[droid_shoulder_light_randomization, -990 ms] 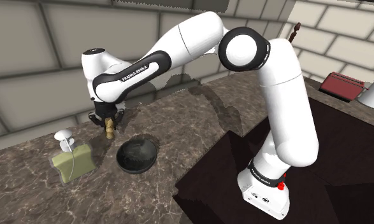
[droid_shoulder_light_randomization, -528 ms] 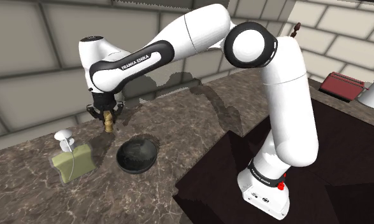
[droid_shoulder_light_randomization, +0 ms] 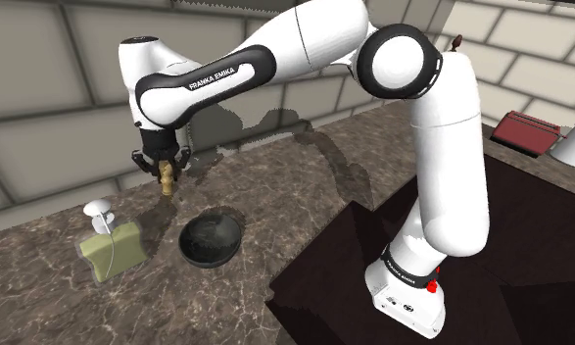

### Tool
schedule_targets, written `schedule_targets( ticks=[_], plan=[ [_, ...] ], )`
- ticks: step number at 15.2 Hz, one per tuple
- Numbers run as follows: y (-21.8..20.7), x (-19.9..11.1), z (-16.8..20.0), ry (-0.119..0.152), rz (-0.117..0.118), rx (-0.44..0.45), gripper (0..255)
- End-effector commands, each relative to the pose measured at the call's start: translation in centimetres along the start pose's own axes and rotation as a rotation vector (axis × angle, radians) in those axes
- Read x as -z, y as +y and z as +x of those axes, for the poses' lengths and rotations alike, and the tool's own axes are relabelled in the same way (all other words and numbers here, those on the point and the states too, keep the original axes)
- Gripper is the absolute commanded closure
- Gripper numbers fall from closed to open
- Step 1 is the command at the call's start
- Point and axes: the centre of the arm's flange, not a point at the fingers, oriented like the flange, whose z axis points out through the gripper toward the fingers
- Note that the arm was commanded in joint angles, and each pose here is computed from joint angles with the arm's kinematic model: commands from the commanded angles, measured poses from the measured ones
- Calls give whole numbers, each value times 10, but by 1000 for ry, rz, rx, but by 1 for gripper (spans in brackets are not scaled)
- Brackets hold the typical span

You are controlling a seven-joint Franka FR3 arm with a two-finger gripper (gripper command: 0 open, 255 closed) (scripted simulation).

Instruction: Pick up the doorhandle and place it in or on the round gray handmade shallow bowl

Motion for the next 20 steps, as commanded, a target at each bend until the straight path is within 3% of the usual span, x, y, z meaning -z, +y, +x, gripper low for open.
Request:
schedule_targets(
  ticks=[1, 12, 20],
  plan=[
    [10, 0, -17, 0, 0, 0, 255],
    [92, -3, -146, 0, 0, 0, 255],
    [91, -45, -145, 0, 0, 0, 255]
  ],
)
